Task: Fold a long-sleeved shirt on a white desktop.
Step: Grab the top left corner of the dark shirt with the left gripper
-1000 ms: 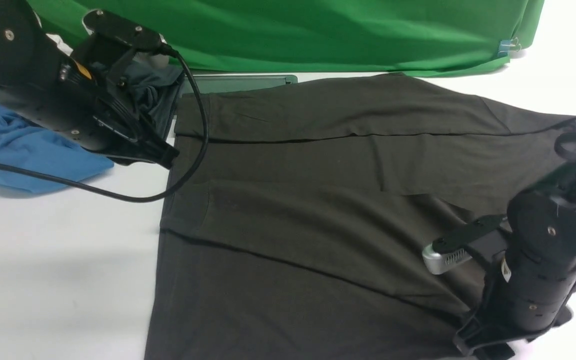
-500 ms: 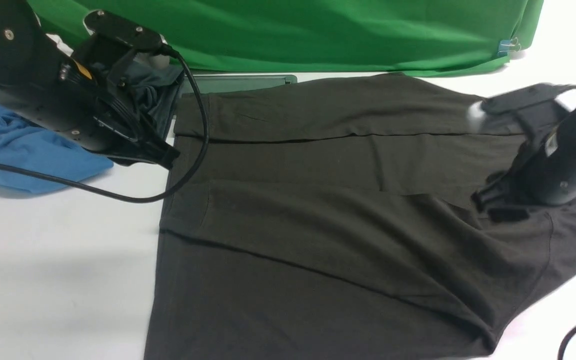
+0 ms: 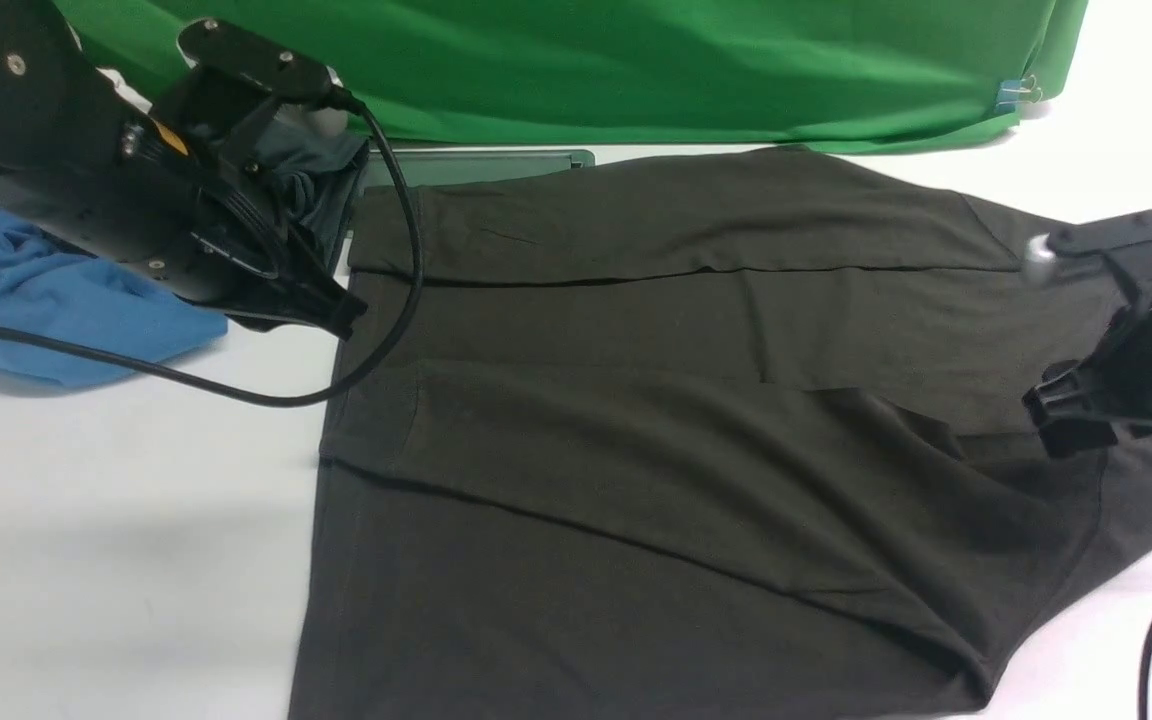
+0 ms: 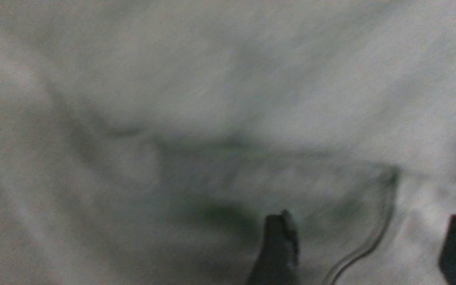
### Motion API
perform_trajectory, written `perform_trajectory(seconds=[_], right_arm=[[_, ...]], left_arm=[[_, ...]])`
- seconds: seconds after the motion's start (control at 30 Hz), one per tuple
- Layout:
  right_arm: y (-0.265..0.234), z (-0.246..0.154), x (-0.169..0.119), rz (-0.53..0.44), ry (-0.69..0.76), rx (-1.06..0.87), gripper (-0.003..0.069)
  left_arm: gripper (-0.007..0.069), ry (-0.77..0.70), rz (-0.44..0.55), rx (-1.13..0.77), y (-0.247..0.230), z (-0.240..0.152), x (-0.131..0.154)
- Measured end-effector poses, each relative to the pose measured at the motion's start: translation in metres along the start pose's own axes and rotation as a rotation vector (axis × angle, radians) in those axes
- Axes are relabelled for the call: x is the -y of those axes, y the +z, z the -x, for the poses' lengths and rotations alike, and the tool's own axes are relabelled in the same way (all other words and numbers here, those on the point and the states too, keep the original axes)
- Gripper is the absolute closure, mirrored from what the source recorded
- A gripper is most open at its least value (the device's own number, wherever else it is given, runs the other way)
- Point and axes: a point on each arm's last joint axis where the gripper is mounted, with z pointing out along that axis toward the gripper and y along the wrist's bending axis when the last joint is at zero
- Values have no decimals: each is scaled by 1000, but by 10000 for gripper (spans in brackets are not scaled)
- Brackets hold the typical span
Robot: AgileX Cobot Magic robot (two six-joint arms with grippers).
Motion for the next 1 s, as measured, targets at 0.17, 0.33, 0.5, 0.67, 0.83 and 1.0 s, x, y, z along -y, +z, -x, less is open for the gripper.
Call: perform_trajectory(seconds=[0.17,0.33,0.5,0.67,0.83,1.0], right_arm=[[18,0,8,1,35,-19,95],[29,1,7,24,69,-33,190],[28,1,7,31,79,-31,346],[25,1,7,27,75,-28,495],[23,1,7,24,71,-23,585],[22,2,8,14,57,-18,629]], left_arm=[[605,0,2,9,0,1,0],[605,-3,0,10,0,1,0],[605,-3,0,10,0,1,0],[605,-7,-4,12,0,1,0],[605,-14,-12,18,0,2,1],[605,-12,-12,18,0,2,1]])
